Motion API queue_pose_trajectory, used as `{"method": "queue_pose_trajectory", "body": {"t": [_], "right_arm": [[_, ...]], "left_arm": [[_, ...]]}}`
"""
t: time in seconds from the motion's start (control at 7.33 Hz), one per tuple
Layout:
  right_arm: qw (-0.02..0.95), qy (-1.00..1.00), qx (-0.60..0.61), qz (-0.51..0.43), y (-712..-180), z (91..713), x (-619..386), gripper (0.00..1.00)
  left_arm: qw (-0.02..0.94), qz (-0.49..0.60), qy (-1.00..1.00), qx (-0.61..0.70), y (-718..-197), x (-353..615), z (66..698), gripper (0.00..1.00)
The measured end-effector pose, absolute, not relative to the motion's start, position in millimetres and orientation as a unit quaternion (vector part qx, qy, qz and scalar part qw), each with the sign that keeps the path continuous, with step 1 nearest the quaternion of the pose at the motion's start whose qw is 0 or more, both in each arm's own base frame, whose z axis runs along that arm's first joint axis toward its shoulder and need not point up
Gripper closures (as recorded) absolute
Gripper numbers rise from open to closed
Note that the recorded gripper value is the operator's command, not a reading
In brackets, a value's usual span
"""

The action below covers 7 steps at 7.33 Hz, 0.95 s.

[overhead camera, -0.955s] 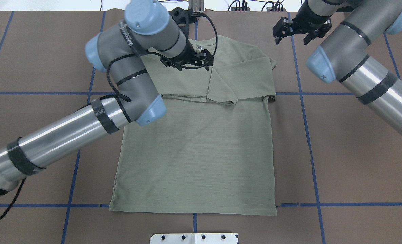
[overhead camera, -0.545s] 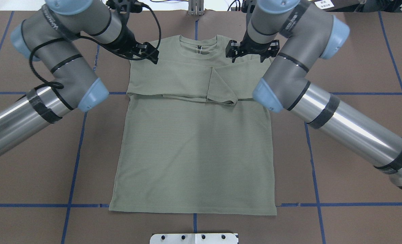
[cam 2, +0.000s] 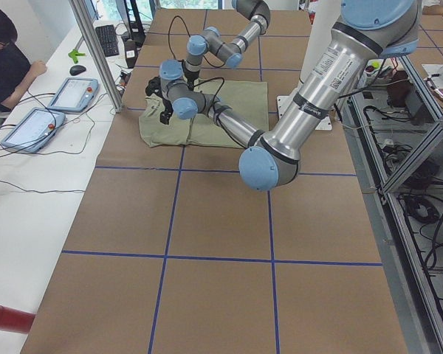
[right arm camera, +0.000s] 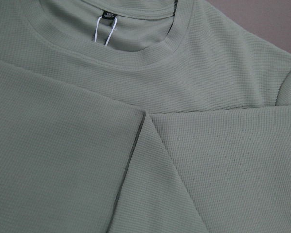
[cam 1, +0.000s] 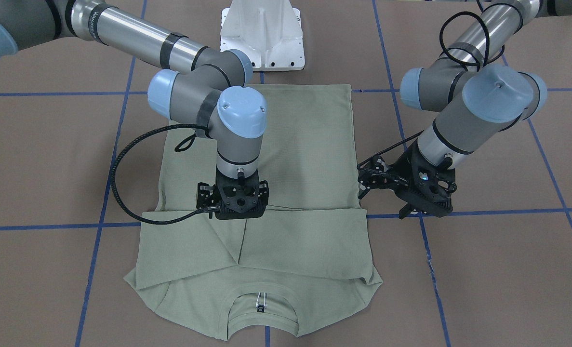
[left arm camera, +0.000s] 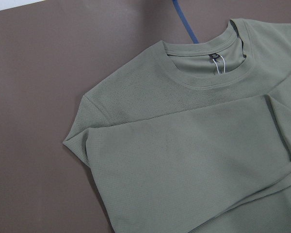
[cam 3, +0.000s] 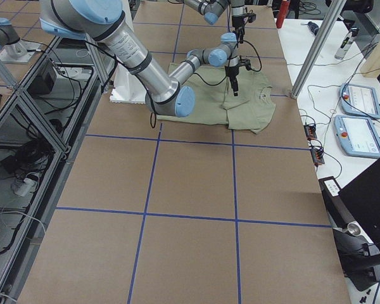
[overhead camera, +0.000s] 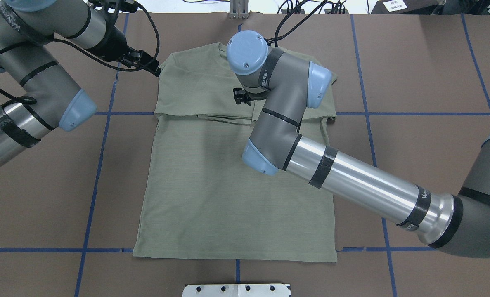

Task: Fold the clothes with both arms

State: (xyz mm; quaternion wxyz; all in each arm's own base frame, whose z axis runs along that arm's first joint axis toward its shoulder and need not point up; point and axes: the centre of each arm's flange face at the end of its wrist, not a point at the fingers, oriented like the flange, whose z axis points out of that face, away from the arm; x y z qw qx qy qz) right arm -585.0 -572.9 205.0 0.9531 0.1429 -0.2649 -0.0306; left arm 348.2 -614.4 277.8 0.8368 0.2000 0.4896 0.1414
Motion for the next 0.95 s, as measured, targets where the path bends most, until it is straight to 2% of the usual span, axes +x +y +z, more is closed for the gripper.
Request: {"method": "queue_pose_trajectory", "body": {"t": [0.27,0.95], "right_arm": [[0.954,-0.254,0.149,-0.055,-567,211,-596,0.40],[0.951,-0.260,0.157,-0.063,-551,215,-616,0.41]], "left_arm": [[0.837,0.142,0.490,0.199,-614,347,279,0.00],[0.836,0.142,0.491,0.200,-614,347,280,0.00]]}}
